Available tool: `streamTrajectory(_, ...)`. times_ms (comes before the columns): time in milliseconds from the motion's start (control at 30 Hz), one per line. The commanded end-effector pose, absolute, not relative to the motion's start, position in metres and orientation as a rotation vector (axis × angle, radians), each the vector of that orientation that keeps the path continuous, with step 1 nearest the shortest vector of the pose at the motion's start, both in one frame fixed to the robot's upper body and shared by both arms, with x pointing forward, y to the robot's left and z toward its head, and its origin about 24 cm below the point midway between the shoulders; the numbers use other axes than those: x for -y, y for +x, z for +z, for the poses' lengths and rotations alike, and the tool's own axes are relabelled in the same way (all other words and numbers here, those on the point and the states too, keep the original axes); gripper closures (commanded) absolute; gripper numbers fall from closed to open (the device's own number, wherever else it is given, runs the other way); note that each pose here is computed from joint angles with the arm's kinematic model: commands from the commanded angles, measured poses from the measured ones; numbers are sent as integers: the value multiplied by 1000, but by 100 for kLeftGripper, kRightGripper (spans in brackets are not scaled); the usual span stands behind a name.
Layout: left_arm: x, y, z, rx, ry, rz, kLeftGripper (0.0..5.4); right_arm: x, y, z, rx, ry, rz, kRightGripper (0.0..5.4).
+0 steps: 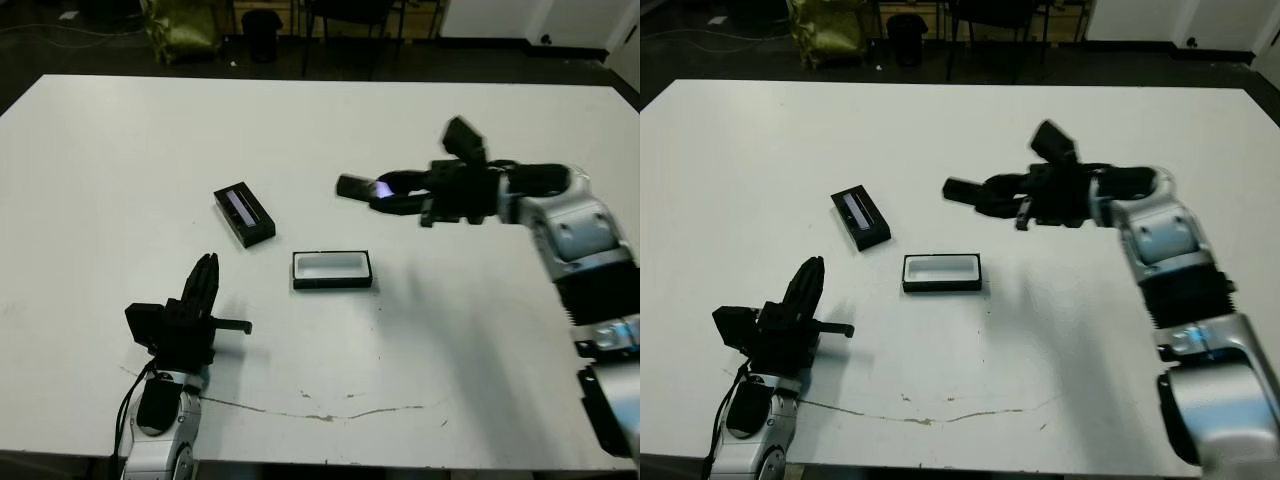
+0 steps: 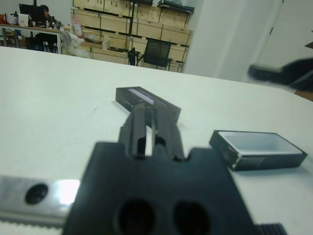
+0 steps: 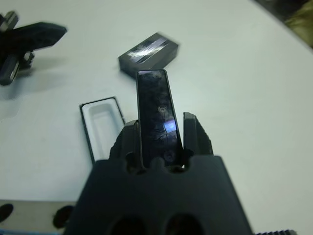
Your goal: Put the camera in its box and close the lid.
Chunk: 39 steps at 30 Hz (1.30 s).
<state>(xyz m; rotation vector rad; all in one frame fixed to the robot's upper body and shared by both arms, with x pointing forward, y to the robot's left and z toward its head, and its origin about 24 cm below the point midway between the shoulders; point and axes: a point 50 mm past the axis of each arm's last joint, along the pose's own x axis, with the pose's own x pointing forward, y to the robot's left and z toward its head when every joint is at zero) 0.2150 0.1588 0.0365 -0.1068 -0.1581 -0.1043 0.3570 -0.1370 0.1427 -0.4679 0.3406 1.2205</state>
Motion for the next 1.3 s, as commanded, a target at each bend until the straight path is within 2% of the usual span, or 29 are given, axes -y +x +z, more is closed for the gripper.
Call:
streamTrajectory(33,-161,212,28,117,-117,-97,540,131,360,138,-386,-480,1289,478)
streamTrajectory(333,-162,211,25,122,-113,-103,540,125,361,132,-445,-508,1422,478)
streamTrajectory(633,-160,211,24,97,-130,-102,540,129,360,129,-497,-482,1442,478)
streamTrajectory(1300,-160,209,25,107,-103,-98,540,118,356,113,-456,-454,1439,478)
